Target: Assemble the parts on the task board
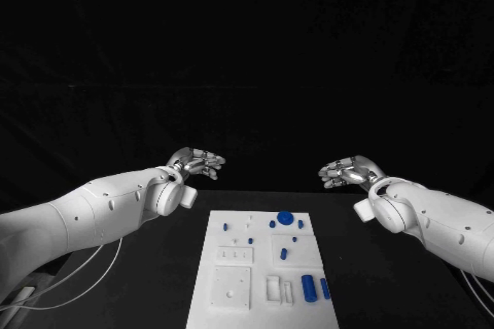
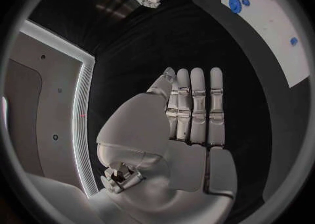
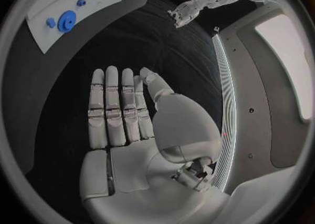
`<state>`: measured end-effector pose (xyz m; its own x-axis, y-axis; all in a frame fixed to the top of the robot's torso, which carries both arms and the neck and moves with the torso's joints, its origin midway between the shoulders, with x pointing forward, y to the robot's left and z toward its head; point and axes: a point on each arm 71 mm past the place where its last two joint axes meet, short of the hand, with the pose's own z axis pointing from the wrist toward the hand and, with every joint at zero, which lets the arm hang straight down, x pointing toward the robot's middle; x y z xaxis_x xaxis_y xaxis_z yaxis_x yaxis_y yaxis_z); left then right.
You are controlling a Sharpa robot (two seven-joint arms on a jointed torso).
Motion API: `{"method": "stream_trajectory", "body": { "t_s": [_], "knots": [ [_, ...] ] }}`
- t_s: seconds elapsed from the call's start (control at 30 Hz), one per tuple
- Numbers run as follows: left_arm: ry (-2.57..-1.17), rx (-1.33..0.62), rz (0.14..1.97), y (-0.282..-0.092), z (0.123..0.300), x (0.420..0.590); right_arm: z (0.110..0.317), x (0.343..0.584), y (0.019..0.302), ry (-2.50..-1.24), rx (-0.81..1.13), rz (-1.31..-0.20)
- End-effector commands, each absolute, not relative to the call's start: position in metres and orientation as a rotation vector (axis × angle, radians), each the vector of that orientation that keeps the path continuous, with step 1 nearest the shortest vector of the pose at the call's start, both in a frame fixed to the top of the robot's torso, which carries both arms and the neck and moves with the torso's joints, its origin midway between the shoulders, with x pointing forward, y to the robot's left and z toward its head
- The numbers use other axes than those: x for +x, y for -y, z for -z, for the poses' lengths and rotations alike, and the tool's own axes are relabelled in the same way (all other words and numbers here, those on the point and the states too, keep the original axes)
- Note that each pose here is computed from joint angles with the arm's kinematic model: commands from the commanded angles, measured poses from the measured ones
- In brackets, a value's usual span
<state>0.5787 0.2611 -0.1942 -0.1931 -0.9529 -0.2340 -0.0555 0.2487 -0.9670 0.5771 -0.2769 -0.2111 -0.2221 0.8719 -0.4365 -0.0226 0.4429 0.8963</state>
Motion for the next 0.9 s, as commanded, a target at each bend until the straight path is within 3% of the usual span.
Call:
{"method": "stream_trajectory", "body": {
  "t_s": [0.03,0.43,0.9],
  "knots": [
    [-1.55,-0.962,1.157,-0.2557,0.1936,0.5781,0.2114,0.5771,0.2774,-1.581,0.764,-1.005],
    [-1.556,-0.971,1.198,-0.254,0.1935,0.5784,0.2135,0.579,0.2812,-1.561,0.876,-1.09],
    [-1.555,-0.977,1.207,-0.2537,0.1934,0.5787,0.2136,0.5795,0.2825,-1.548,0.896,-1.103]
  ]
}}
